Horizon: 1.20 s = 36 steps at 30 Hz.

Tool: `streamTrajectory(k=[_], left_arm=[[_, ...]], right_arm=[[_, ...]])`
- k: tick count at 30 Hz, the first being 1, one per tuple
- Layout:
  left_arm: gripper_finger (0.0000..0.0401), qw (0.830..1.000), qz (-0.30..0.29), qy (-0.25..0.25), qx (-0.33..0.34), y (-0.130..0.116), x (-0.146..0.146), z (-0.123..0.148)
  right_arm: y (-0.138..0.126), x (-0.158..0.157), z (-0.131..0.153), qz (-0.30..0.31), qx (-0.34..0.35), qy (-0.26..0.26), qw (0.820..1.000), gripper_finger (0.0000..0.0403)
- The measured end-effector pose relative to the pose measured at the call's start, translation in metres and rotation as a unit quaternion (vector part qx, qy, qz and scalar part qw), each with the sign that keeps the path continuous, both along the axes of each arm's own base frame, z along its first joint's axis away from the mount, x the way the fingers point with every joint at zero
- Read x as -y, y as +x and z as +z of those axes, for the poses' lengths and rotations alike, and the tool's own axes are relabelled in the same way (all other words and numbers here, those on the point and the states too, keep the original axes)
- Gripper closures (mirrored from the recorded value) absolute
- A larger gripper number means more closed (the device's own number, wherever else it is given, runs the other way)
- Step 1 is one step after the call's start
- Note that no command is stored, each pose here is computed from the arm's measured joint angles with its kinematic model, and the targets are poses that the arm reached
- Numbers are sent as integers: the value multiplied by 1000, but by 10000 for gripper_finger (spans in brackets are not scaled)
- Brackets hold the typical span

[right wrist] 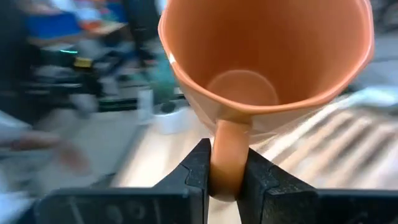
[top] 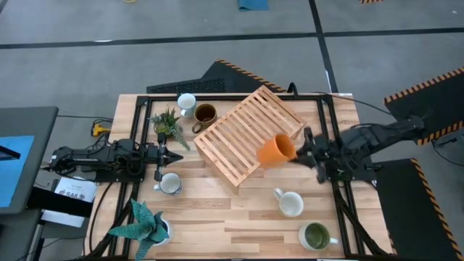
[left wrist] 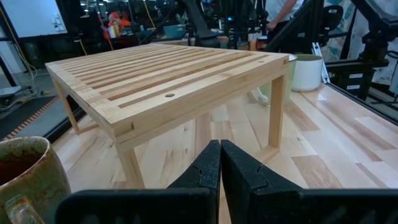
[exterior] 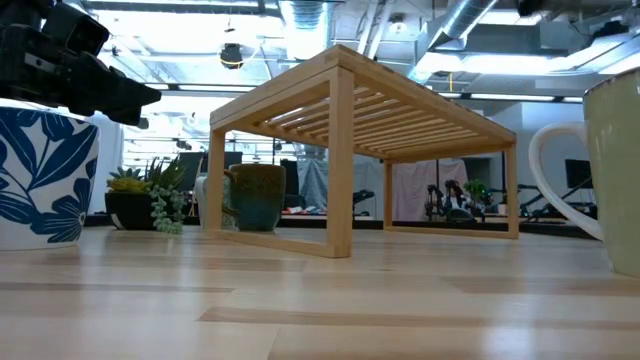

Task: Place coffee mugs
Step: Put the orange mug on the shelf

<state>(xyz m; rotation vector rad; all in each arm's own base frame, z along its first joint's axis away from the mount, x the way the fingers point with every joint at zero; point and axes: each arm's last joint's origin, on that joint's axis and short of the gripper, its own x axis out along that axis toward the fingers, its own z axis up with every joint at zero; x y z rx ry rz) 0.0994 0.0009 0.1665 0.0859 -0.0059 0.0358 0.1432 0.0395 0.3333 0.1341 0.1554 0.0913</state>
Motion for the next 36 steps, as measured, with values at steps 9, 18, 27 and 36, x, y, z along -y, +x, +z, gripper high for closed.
streamTrajectory(k=[9, 18, 27, 36], left_arm=[[401, 1000, 0, 0, 0, 0, 0, 0], [401, 1000, 0, 0, 0, 0, 0, 0], [401, 1000, 0, 0, 0, 0, 0, 0], [401, 1000, 0, 0, 0, 0, 0, 0]], right_arm=[[39, 83, 24, -300, -131, -95, 940, 331], [55, 181, 3, -345, -232, -6, 909, 332], [74, 200, -6, -317, -262, 13, 912, 332], [77, 197, -9, -306, -287, 27, 908, 332]])
